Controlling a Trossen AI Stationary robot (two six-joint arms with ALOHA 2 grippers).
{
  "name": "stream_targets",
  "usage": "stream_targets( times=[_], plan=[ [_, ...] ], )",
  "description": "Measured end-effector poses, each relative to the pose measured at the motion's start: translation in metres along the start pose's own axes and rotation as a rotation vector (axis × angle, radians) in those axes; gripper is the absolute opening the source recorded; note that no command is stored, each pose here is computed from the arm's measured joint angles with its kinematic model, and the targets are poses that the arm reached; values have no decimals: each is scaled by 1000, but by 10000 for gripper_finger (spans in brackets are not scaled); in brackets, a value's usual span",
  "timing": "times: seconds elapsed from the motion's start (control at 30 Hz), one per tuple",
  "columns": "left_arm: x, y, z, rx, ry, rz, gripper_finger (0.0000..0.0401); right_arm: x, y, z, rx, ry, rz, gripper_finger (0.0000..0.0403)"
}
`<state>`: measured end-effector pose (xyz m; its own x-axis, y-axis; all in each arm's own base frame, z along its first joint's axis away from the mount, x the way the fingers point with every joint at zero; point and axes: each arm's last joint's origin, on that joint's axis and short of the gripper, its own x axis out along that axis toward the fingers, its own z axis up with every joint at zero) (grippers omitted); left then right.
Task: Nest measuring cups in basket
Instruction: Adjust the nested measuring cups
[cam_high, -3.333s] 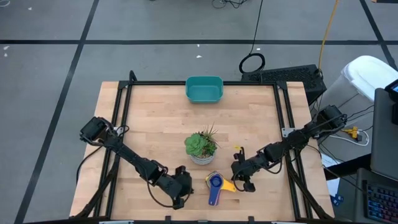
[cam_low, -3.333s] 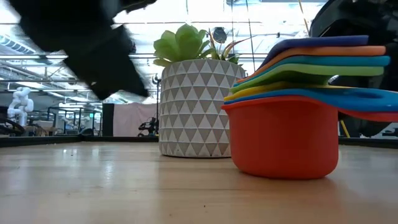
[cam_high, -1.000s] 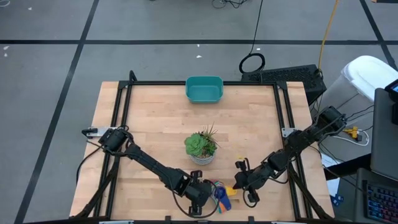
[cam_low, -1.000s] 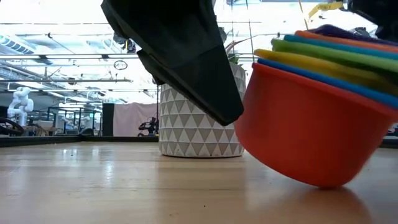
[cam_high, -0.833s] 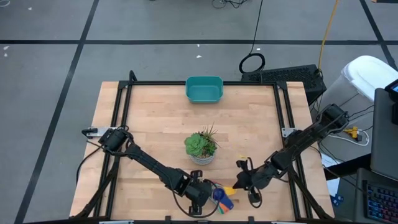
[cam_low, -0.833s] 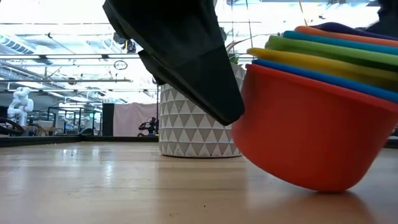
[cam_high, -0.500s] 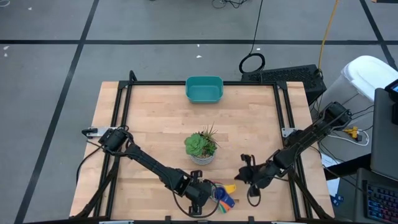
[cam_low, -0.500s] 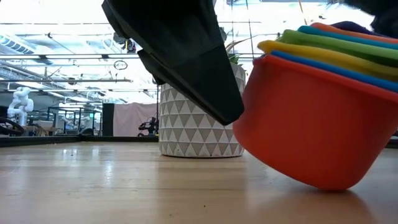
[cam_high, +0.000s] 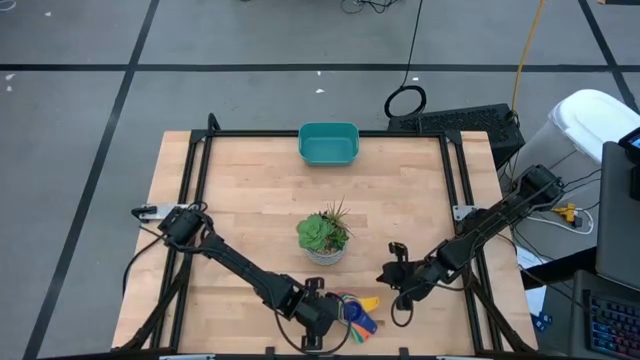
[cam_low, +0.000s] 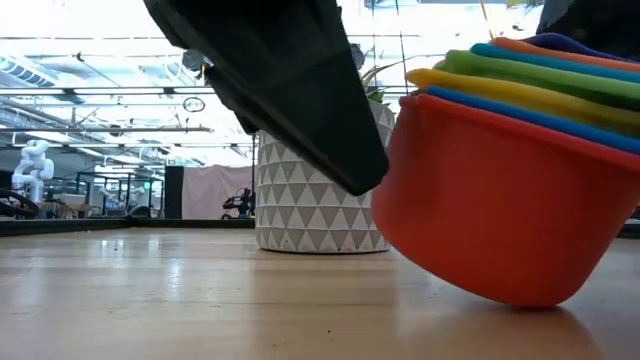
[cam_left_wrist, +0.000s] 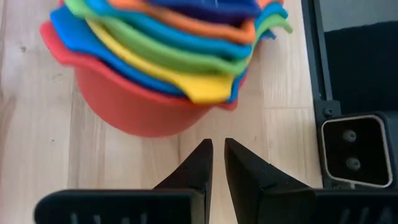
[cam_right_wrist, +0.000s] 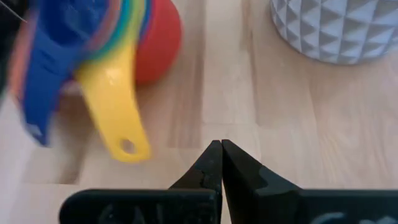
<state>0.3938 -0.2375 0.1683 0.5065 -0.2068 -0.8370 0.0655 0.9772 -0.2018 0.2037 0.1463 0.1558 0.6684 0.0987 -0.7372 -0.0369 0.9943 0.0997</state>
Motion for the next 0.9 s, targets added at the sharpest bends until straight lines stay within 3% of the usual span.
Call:
stream_targets(
  times=[0.2, 0.47, 0.7, 0.9],
  plan=[
    [-1, -12, 2, 2, -43, -97, 44, 23, 0, -12, 4, 68, -44, 0],
    [-2, -23, -3, 10, -45, -126, 44, 29, 5, -9, 12, 16, -9, 0],
    [-12, -35, 10, 124, -127, -170, 44, 28, 5, -10, -3, 24, -6, 0],
    [-14, -34, 10, 123, -96, -150, 44, 5, 22, 11, -127, -159, -58, 0]
  ],
)
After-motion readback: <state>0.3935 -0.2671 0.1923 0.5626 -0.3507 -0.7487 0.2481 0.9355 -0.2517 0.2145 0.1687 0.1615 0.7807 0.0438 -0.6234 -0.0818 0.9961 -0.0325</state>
